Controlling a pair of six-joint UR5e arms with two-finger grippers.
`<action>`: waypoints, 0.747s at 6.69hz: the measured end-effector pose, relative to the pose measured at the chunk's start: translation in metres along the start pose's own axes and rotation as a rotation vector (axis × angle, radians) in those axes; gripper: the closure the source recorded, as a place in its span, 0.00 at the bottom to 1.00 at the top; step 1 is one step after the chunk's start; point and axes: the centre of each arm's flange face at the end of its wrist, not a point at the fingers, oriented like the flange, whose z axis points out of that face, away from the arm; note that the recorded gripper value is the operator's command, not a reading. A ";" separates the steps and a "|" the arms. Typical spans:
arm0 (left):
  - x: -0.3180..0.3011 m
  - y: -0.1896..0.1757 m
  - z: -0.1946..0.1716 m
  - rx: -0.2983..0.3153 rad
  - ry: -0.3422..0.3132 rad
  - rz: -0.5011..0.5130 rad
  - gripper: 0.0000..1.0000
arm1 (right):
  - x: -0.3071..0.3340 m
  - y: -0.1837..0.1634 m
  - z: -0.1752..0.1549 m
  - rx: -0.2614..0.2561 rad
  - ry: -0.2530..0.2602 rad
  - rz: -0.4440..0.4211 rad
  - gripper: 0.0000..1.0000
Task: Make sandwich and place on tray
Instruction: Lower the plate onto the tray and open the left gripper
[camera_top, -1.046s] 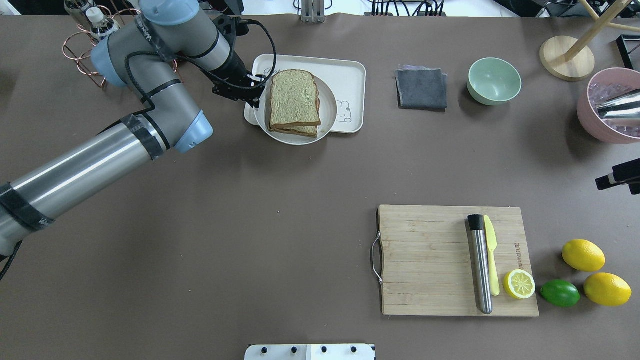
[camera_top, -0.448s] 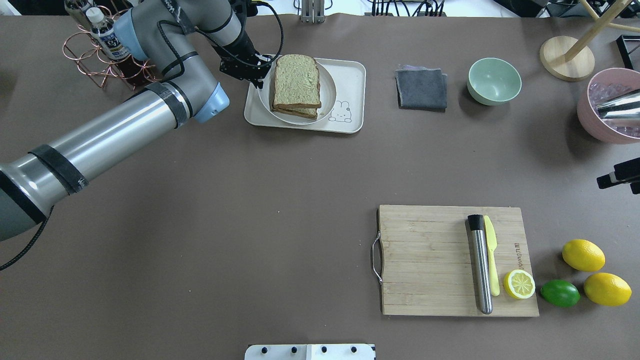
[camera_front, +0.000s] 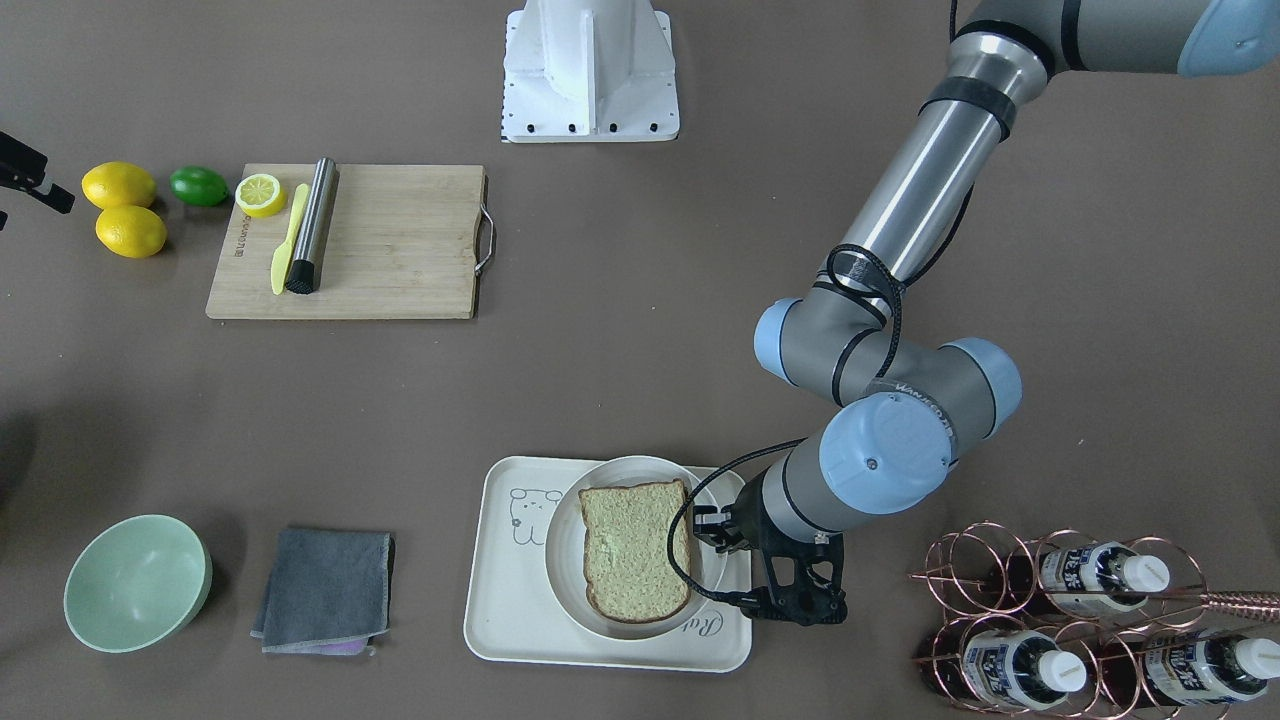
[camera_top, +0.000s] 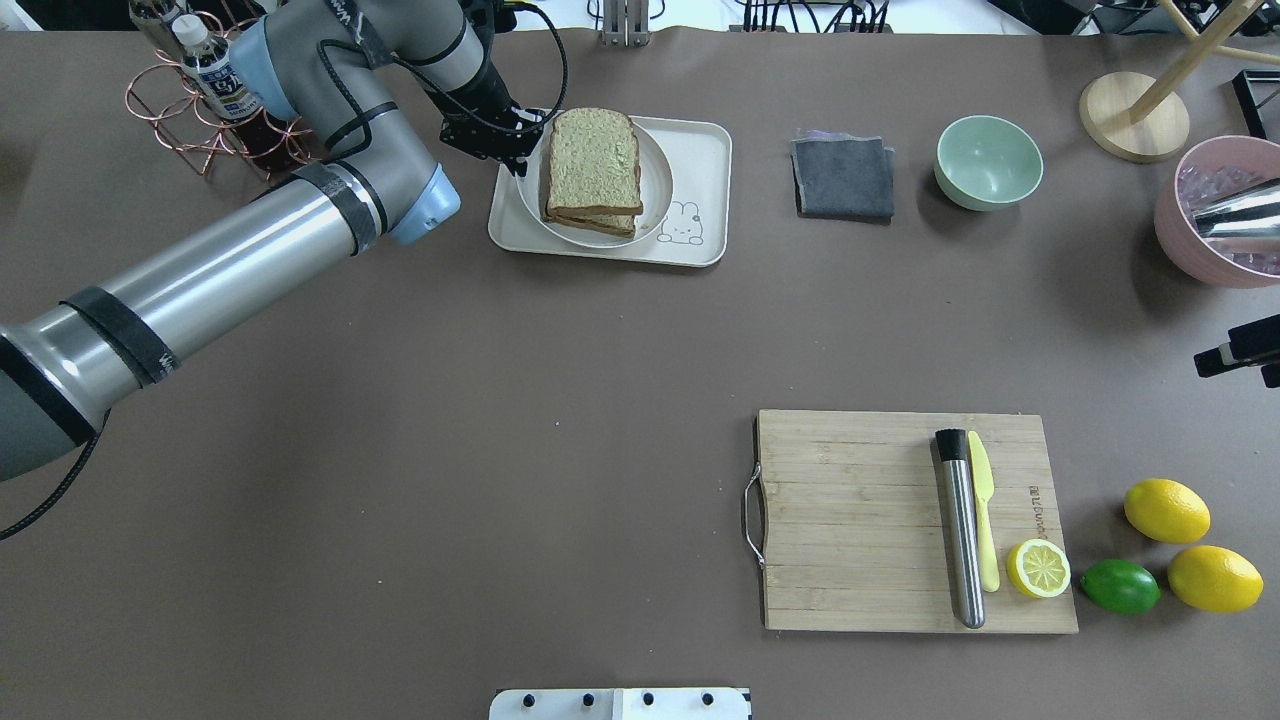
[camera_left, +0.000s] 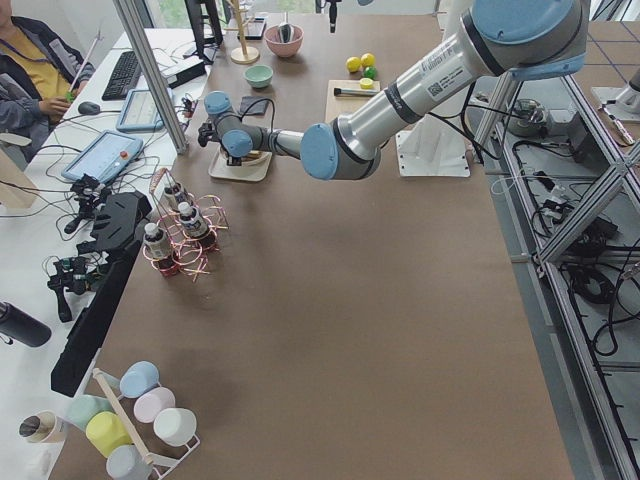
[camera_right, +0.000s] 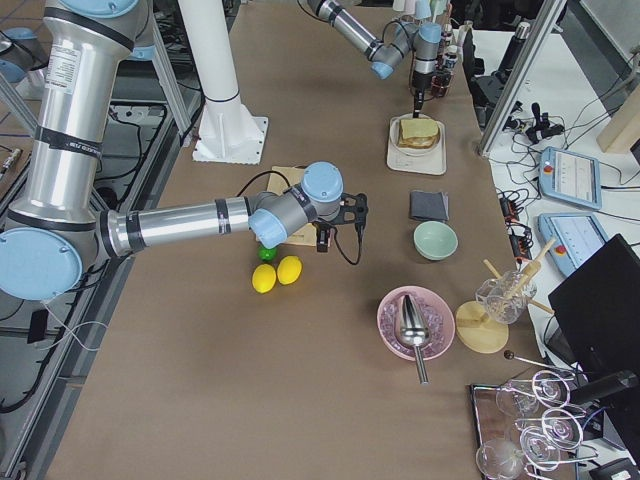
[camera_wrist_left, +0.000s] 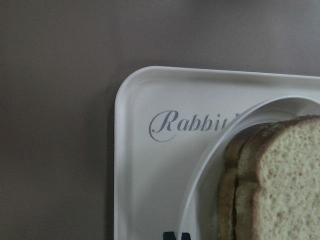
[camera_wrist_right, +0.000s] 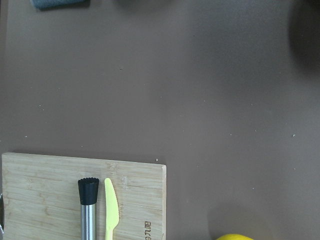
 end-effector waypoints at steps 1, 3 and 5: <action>0.002 -0.001 0.001 0.003 -0.002 0.002 1.00 | 0.000 0.000 0.001 -0.001 0.000 -0.001 0.00; 0.010 0.001 0.004 0.026 -0.008 0.008 1.00 | -0.001 0.000 0.002 -0.004 0.000 -0.003 0.00; 0.016 0.005 0.011 0.051 -0.016 -0.002 0.97 | -0.002 0.000 0.003 -0.009 0.002 0.003 0.00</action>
